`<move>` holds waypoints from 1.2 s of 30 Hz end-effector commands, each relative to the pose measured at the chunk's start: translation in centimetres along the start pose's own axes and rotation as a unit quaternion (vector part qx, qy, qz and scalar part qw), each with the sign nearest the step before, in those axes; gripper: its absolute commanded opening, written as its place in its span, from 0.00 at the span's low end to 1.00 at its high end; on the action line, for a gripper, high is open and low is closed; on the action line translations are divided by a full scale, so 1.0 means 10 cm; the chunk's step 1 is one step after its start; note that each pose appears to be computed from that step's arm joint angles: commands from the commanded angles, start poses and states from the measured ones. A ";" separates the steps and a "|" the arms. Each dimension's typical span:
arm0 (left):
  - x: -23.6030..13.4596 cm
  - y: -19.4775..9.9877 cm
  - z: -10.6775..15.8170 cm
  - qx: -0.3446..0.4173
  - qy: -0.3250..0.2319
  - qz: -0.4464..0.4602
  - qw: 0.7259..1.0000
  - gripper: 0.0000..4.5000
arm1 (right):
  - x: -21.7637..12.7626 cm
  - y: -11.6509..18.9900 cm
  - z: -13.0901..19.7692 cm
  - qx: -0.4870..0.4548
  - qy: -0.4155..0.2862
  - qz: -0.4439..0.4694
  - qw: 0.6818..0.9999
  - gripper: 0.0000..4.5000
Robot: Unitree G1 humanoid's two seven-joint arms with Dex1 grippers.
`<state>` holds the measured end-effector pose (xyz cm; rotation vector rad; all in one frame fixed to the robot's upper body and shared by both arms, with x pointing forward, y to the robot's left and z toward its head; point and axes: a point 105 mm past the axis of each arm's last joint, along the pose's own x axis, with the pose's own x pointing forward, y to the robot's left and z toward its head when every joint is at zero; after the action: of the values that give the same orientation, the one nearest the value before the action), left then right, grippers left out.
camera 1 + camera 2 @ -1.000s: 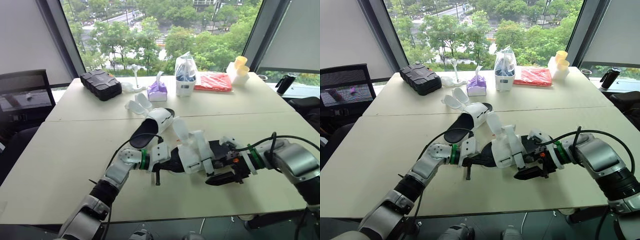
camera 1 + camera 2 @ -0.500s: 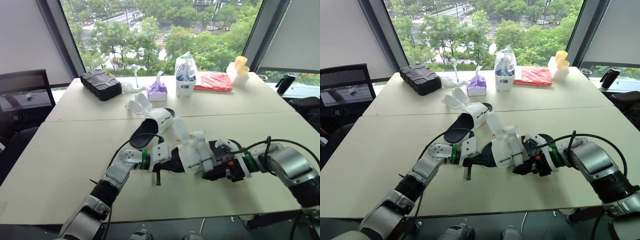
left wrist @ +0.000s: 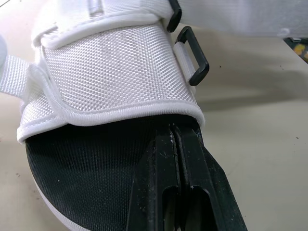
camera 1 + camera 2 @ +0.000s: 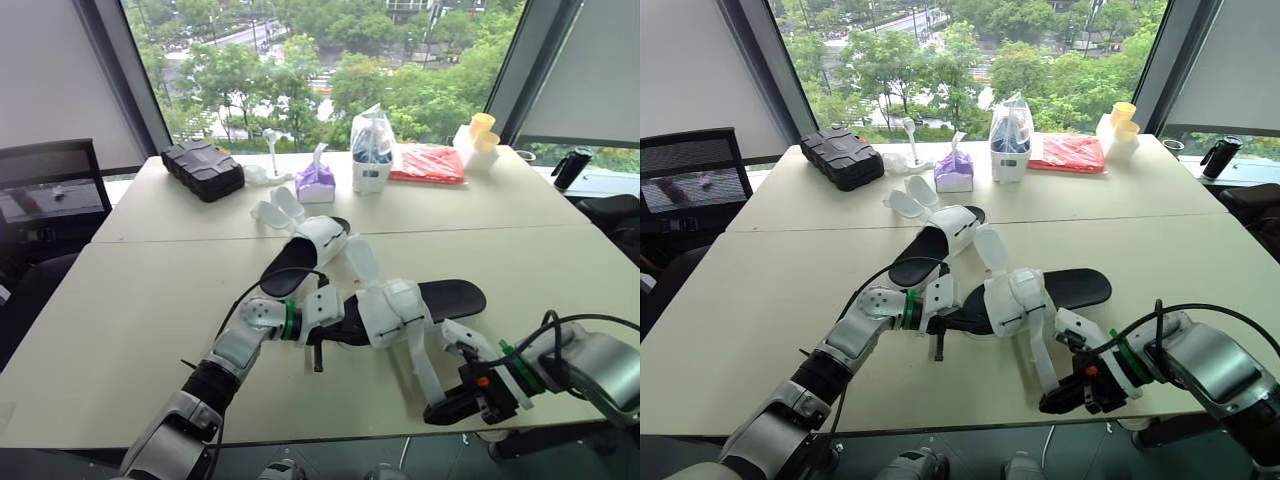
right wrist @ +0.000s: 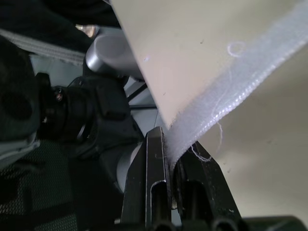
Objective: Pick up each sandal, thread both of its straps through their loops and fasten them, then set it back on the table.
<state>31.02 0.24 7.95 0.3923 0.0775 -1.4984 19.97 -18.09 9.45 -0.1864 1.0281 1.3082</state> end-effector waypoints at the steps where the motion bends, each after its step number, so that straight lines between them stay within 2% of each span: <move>1: 0.05 -0.12 -0.17 -0.019 0.028 -0.021 0.999 0.00 | -0.05 0.10 0.01 -0.023 0.005 0.007 1.000 0.01; 6: 0.05 -0.12 -0.17 -0.018 0.030 -0.023 0.999 0.00 | -0.23 0.11 0.16 -0.051 -0.011 -0.017 0.998 0.01; 14: 0.05 -0.12 -0.18 -0.019 0.032 -0.024 0.999 0.00 | -0.61 0.21 0.65 -0.121 -0.068 -0.045 0.989 0.01; 21: 0.06 -0.13 -0.17 -0.018 0.031 -0.027 0.999 0.00 | -0.54 -0.07 0.92 -0.113 -0.106 -0.060 0.986 0.01; 28: 0.06 -0.12 -0.16 -0.016 0.032 -0.024 0.999 0.00 | -0.42 -0.41 0.97 -0.074 -0.108 -0.068 0.989 0.01; 31: 0.06 -0.12 -0.16 -0.016 0.032 -0.023 0.999 0.00 | -0.43 -0.49 0.99 -0.066 -0.110 -0.072 0.989 0.21; 36: 0.05 -0.12 -0.16 -0.016 0.032 -0.018 0.999 0.00 | -0.49 -0.66 1.20 -0.035 -0.168 -0.083 0.982 0.77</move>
<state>31.01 0.11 7.96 0.3997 0.0785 -1.4974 30.65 -15.21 15.44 -0.1003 0.7315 1.2573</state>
